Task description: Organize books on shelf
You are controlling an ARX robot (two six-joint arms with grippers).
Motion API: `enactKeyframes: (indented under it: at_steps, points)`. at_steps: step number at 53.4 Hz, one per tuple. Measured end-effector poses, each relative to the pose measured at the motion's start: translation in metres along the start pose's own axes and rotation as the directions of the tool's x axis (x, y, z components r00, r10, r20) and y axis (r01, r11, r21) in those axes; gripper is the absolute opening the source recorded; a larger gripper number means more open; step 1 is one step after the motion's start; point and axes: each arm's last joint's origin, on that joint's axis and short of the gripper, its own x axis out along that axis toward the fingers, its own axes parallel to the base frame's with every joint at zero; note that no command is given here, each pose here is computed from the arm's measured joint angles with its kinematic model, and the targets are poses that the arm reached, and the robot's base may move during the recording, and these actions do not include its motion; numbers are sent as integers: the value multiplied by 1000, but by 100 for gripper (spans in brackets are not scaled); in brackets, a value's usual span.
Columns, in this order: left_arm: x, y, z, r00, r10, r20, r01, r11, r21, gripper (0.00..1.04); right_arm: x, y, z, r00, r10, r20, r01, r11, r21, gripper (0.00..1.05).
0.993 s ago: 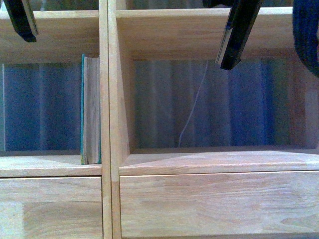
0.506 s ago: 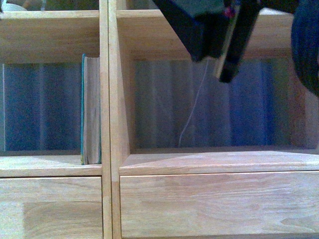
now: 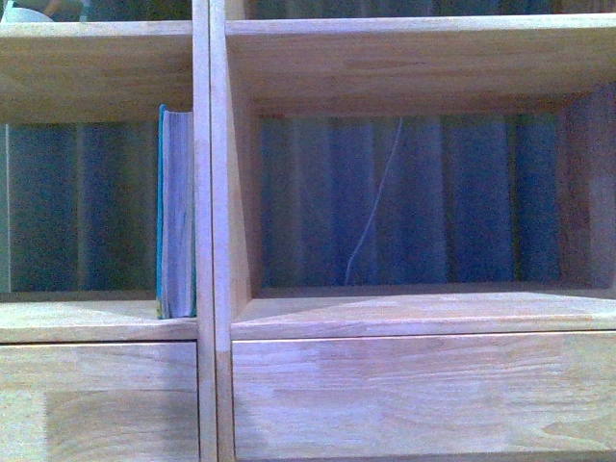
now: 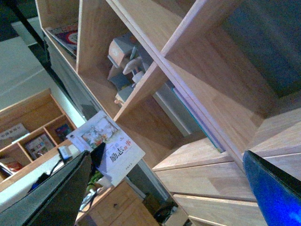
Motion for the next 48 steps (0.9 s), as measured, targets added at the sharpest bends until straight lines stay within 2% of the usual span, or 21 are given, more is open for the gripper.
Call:
enactKeyframes:
  at_steps: [11, 20, 26, 35, 42, 48]
  points:
    - [58, 23, -32, 999, 0, -47, 10, 978, 208, 7, -45, 24, -5, 1000, -9, 12, 10, 997, -79, 98]
    - [102, 28, -68, 994, -36, -105, 63, 964, 258, 7, -50, 29, -16, 1000, -2, 17, 3, 1000, -9, 98]
    - [125, 20, -84, 988, -102, -117, 130, 954, 269, 7, -49, 27, -26, 1000, 2, 15, -2, 999, 54, 98]
    - [151, -4, -88, 976, -204, -80, 218, 939, 267, 7, -49, 24, -44, 1000, 1, -6, 0, 994, 105, 98]
    - [167, -17, -91, 977, -201, -66, 212, 933, 290, 7, -52, 19, -57, 999, -17, -34, 21, 992, 127, 98]
    - [178, -17, -104, 982, -173, -76, 188, 937, 296, 7, -55, 14, -63, 999, -33, -43, 38, 991, 125, 98]
